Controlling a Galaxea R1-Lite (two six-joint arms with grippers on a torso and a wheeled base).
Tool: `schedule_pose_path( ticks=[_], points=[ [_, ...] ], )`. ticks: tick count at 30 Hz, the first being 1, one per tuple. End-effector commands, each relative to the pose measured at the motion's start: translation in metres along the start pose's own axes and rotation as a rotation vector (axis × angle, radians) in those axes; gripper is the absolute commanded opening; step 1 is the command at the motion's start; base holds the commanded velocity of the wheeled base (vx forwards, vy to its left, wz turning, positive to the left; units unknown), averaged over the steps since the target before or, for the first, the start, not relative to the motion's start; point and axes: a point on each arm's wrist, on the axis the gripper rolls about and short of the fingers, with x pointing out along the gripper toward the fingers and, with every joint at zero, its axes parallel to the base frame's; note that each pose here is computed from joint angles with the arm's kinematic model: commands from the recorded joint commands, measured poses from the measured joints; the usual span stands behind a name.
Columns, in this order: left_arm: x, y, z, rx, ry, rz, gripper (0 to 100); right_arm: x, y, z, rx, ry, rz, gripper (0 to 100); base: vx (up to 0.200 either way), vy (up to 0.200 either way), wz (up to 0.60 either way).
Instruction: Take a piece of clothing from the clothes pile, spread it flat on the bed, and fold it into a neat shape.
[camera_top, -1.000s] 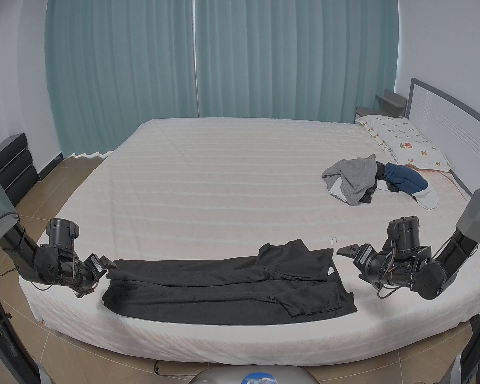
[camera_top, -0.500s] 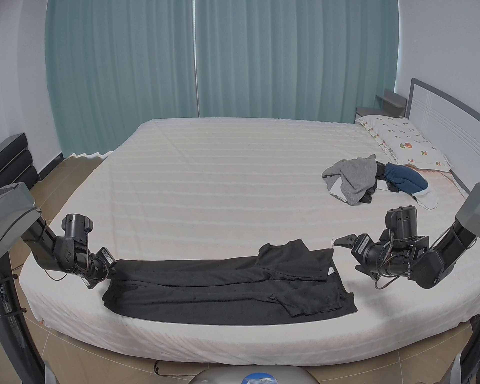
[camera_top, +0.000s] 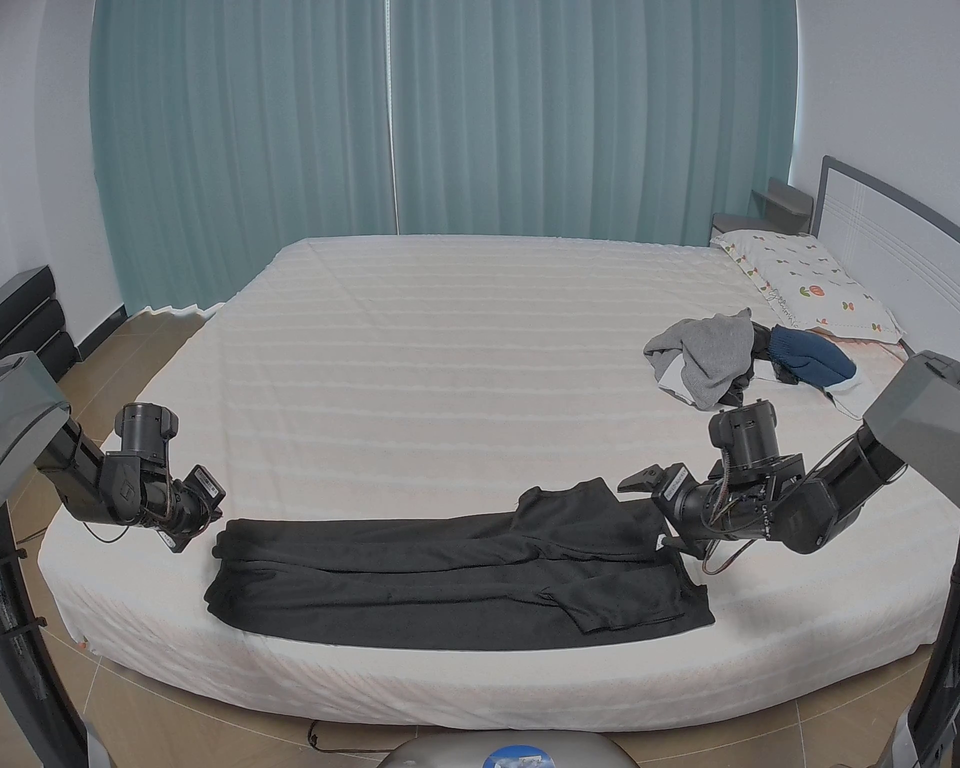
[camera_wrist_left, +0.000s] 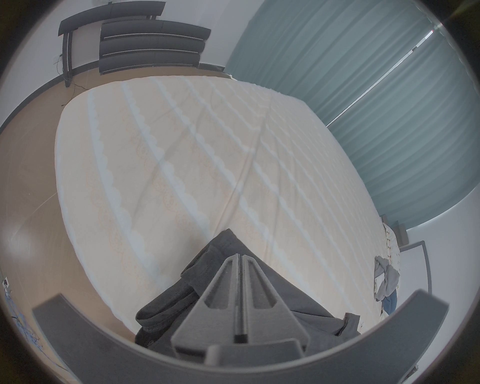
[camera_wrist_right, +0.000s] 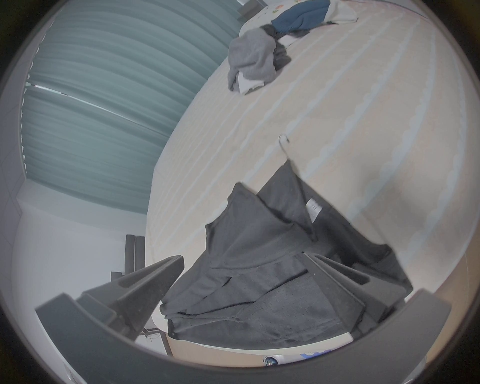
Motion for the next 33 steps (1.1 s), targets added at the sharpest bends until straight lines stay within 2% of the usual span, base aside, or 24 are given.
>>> schedule_pose_path(
  ticks=[1,6,9,10,13,17,21,24,28,33],
  points=[
    [-0.012,-0.001,0.004,-0.004,-0.020,-0.009,0,0.022,0.001,-0.005,-0.007,0.030,-0.027,100,0.000,0.000,0.00],
    [-0.007,0.005,0.006,-0.014,0.008,-0.015,0,0.020,0.008,0.000,-0.007,0.024,-0.025,100,0.000,0.000,0.00],
    [0.001,0.012,0.007,-0.023,0.084,-0.067,0,0.020,0.011,0.001,-0.009,0.028,-0.032,100,0.000,0.000,0.00],
    [0.001,0.012,0.007,-0.023,0.085,-0.069,100,0.020,0.011,0.001,-0.009,0.028,-0.032,100,0.000,0.000,0.00],
    [-0.001,0.019,0.018,0.013,0.119,-0.150,100,0.021,0.009,0.000,-0.008,0.034,-0.042,100,0.000,0.000,0.00],
    [0.000,0.027,0.032,0.122,0.156,-0.233,100,0.022,0.009,0.000,-0.011,0.034,-0.042,100,0.000,0.000,0.00],
    [0.005,0.035,0.031,0.208,0.205,-0.254,100,0.021,0.008,0.002,-0.028,0.032,-0.043,100,0.000,0.000,0.00],
    [0.009,0.038,0.027,0.227,0.226,-0.273,100,0.021,0.007,0.004,-0.026,0.028,-0.045,100,0.000,0.000,0.00],
    [0.022,0.046,0.021,0.350,0.245,-0.309,100,0.020,0.006,0.005,-0.024,0.027,-0.046,100,0.000,0.000,0.00],
    [0.034,0.049,0.018,0.370,0.252,-0.295,100,0.022,0.004,0.004,-0.023,0.032,-0.053,100,0.000,0.000,0.00]
  ],
)
